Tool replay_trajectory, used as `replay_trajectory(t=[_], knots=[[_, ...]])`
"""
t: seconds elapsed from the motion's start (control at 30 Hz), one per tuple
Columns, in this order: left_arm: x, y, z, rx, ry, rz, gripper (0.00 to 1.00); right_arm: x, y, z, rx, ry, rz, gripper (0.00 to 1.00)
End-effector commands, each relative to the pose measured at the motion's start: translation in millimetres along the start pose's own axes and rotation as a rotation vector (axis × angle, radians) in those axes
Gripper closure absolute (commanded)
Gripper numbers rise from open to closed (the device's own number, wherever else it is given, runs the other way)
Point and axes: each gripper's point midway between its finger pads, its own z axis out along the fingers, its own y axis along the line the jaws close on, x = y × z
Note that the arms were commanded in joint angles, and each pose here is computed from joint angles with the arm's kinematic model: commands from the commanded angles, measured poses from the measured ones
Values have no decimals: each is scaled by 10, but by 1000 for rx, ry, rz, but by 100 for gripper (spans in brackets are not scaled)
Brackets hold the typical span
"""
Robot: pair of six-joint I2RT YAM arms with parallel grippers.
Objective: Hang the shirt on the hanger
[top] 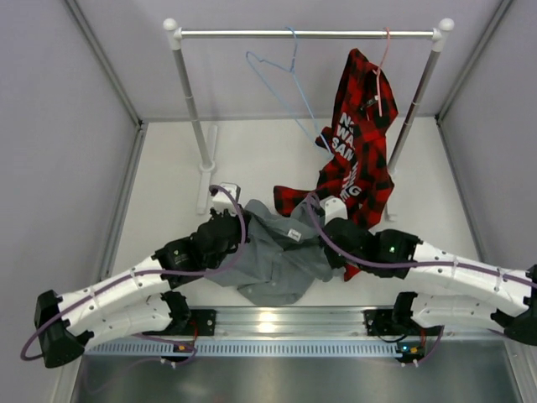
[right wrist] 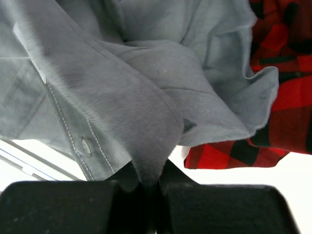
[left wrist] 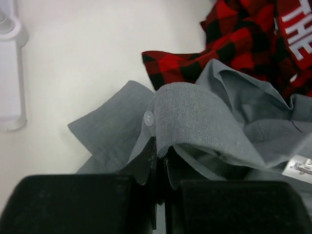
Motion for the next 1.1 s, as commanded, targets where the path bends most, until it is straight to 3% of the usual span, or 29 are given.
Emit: replay_trajectory(t=[0.0, 0.17, 0.23, 0.4, 0.57, 0.7, 0.9, 1.07], knots=[[-196, 200, -39, -170, -39, -144, 100, -407, -97, -80, -16, -144, 186, 100], [-93, 556, -30, -307, -19, -171, 100, -282, -546, 58, 77, -111, 293, 100], [-31, 525, 16, -261, 20, -184, 100, -281, -549, 58, 66, -108, 281, 99], [-151, 52, 132, -1, 39, -126, 100, -653, -214, -270, -176, -230, 105, 41], [-170, -186, 139, 101, 83, -131, 100, -1127, -24, -592, -284, -335, -80, 22], [-187, -300, 96, 154, 100, -170, 100, -1457, 287, -590, -358, -384, -188, 20], [-295, -471, -19, 246, 103, -206, 100, -1588, 685, -125, -401, -311, -297, 19], [-352, -559, -120, 305, 103, -227, 100, -1705, 619, 288, -284, -324, -315, 27]])
